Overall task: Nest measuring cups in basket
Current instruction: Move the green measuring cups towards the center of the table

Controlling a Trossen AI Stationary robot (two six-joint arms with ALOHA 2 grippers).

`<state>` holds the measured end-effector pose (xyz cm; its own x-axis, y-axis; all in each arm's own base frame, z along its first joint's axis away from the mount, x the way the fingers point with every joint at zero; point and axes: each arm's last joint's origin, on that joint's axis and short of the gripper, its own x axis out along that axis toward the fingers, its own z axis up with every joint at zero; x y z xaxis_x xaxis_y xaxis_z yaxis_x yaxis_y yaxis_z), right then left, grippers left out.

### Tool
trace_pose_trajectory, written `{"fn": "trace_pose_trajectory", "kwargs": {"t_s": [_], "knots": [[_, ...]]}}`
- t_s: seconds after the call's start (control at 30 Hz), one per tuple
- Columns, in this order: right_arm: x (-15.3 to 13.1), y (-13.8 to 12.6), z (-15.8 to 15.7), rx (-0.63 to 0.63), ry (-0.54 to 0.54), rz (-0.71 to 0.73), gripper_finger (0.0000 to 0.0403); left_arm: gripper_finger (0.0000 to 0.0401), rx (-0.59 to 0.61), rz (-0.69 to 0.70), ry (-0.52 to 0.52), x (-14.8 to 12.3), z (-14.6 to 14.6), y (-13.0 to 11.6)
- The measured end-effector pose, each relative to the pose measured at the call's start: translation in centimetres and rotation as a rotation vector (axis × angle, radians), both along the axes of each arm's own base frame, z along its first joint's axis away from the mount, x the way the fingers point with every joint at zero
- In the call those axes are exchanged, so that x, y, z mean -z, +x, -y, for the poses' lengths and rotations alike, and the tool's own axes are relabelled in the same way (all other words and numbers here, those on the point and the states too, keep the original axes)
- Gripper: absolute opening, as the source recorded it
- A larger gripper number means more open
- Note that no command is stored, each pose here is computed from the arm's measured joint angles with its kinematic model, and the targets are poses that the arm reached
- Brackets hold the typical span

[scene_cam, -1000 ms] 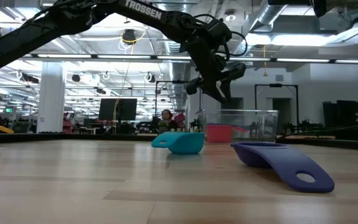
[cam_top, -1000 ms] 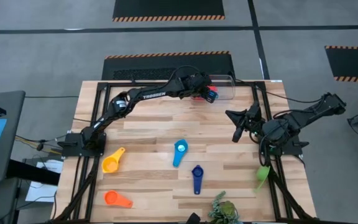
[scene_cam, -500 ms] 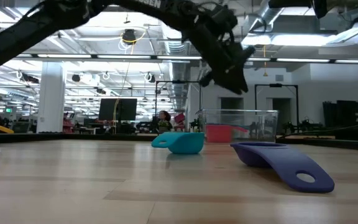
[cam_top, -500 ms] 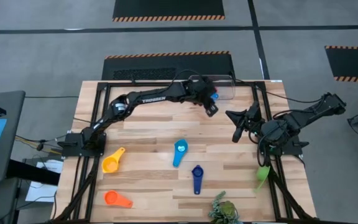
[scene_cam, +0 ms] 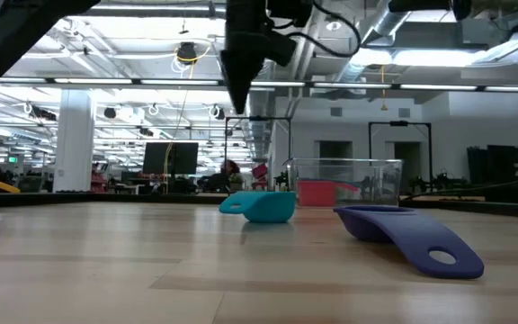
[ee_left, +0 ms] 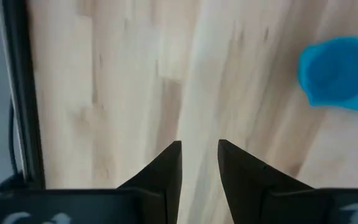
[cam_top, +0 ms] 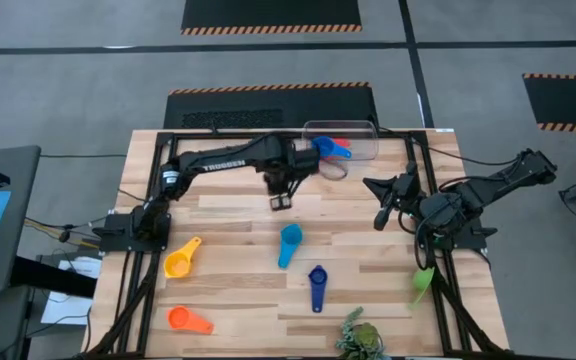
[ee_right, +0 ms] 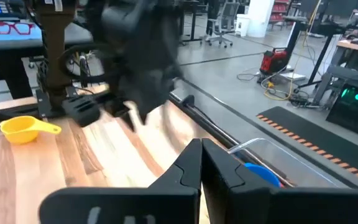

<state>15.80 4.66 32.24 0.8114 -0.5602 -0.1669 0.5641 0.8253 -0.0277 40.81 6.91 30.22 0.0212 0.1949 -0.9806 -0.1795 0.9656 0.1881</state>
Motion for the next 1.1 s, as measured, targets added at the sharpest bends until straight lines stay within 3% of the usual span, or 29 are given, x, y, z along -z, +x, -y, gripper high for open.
{"fn": "trace_pose_trajectory", "kwargs": {"t_s": [0.07, 0.23, 0.33, 0.47, 0.7, 0.97, 1.1], "knots": [[0.0, 0.0, 0.1, 0.001, -0.014, -0.011, 0.0026, 0.0093, 0.014, 0.01, 0.001, 0.4, 0.9, 0.1], [0.1, 0.0, 0.1, 0.0, -0.016, -0.022, 0.0026, 0.0093, 0.053, -0.019, -0.011, -0.4, 3.5, -2.2], [0.4, 0.0, -0.1, -0.072, 0.059, -0.023, 0.0026, 0.0093, 0.048, -0.023, 0.004, -0.3, 4.8, -4.2], [1.9, -0.4, -0.2, -0.128, 0.281, -0.078, 0.0026, 0.0088, -0.015, 0.0, 0.072, -0.5, 6.1, -8.0], [4.7, -1.8, -0.7, -0.042, 0.753, -0.264, 0.0022, 0.0078, -0.06, 0.171, 0.082, -0.1, 7.5, -14.5], [6.3, -2.8, -3.9, -0.047, 1.094, -0.532, 0.0007, 0.0069, -0.141, 0.363, 0.051, 0.3, 7.8, -19.6], [6.3, -3.3, -6.1, 0.066, 1.149, -0.712, 0.0005, 0.0066, -0.154, 0.394, 0.041, 0.1, 8.0, -20.9]]}}
